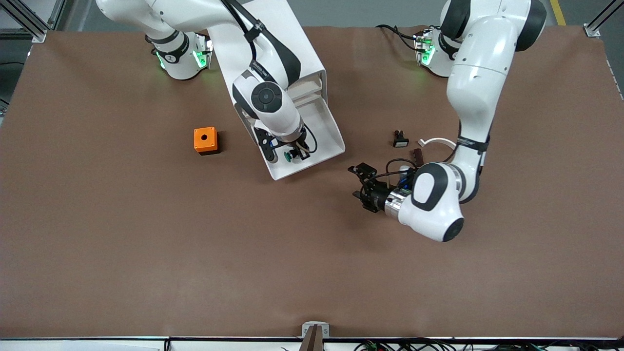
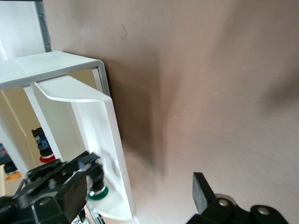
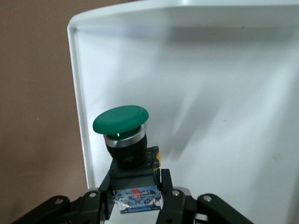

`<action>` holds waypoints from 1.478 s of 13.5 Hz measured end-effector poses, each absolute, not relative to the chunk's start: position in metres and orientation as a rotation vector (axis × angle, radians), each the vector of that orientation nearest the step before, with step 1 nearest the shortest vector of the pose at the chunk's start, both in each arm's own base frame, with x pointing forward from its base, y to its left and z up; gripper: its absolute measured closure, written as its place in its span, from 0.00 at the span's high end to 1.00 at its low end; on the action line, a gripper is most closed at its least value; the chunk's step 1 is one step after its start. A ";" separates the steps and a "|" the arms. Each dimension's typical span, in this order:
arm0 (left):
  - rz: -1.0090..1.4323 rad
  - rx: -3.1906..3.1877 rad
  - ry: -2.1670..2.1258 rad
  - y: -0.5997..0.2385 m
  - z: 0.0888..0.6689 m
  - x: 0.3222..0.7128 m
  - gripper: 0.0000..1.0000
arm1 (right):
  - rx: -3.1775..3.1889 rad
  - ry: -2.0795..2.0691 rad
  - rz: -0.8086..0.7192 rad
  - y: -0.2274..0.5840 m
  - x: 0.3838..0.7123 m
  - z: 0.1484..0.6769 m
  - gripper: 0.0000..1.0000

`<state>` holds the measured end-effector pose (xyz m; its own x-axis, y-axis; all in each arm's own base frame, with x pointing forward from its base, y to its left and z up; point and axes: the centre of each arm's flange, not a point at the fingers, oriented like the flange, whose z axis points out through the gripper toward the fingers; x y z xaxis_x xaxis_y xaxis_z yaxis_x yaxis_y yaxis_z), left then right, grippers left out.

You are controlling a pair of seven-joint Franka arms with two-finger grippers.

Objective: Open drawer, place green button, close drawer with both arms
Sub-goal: 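Lower the green button into the open drawer and open the right gripper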

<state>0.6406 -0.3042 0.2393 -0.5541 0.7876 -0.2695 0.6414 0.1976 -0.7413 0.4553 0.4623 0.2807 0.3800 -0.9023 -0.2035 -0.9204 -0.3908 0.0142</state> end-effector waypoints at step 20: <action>0.732 -2.832 -1.348 -0.224 0.370 0.659 1.00 | -2.762 1.303 0.109 0.276 0.612 0.422 1.00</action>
<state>0.6588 -0.2240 0.3698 0.5471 0.7169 -0.4322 0.7528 -0.6471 -0.1204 0.6124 0.2758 0.4219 0.6343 -0.7665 -0.1004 -0.7725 -0.6332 -0.0468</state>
